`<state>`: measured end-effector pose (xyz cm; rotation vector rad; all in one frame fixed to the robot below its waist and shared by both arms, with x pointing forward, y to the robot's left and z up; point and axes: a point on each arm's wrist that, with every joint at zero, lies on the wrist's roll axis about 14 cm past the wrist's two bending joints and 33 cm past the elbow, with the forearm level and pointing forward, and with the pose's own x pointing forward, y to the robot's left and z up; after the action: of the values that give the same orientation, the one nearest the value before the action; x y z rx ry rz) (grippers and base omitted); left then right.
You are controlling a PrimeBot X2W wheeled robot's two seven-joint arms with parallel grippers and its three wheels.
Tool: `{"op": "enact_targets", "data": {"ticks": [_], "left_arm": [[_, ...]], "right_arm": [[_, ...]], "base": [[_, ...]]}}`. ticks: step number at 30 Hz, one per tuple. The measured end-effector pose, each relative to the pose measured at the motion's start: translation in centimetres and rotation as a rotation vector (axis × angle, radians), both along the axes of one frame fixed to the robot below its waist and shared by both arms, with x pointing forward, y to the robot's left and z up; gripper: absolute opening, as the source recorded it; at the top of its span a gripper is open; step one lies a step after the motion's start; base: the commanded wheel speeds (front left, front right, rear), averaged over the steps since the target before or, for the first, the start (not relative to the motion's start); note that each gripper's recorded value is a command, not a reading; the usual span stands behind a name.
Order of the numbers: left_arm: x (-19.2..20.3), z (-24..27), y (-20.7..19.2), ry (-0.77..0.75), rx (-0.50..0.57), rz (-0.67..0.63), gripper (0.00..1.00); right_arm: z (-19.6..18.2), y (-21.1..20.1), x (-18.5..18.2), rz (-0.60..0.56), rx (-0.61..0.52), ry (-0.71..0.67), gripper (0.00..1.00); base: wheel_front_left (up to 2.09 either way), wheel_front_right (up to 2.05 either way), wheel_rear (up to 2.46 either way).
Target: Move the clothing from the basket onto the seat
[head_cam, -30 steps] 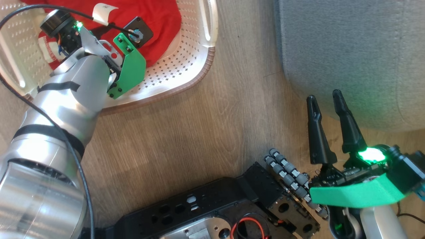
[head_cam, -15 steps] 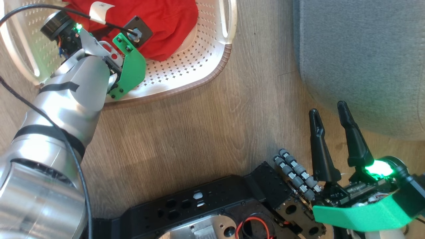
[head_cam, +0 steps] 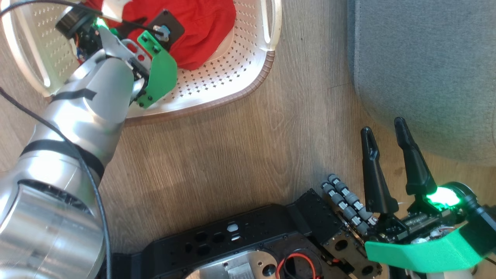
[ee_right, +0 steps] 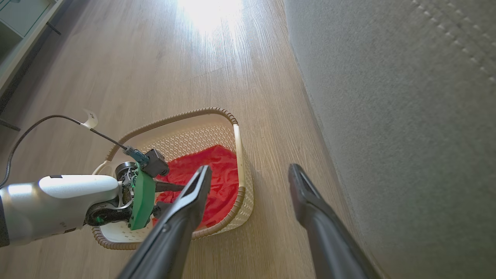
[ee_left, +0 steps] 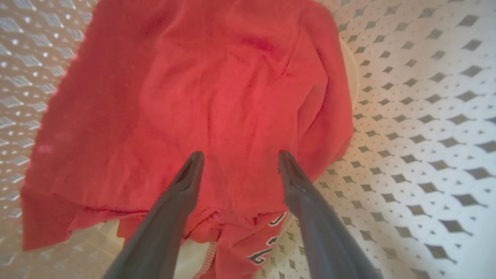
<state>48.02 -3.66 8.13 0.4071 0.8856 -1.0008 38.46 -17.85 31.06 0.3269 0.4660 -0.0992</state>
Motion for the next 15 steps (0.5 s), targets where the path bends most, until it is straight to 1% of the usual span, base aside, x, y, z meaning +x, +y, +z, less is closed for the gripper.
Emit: {"op": "enact_targets", "data": {"ticks": [4, 15], "left_arm": [[1.0, 0.7, -1.0, -0.028, -0.051, 0.022, 1.00], [0.6, 0.9, -1.3, -0.031, -0.056, -0.004, 1.00]], "right_arm": [[0.1, -0.1, -0.3, -0.006, -0.001, 0.007, 1.00], [0.4, 0.3, -0.1, -0.001, 0.009, -0.006, 1.00]], "base": [[0.00, 0.00, 0.00], [0.00, 0.00, 0.00]]}}
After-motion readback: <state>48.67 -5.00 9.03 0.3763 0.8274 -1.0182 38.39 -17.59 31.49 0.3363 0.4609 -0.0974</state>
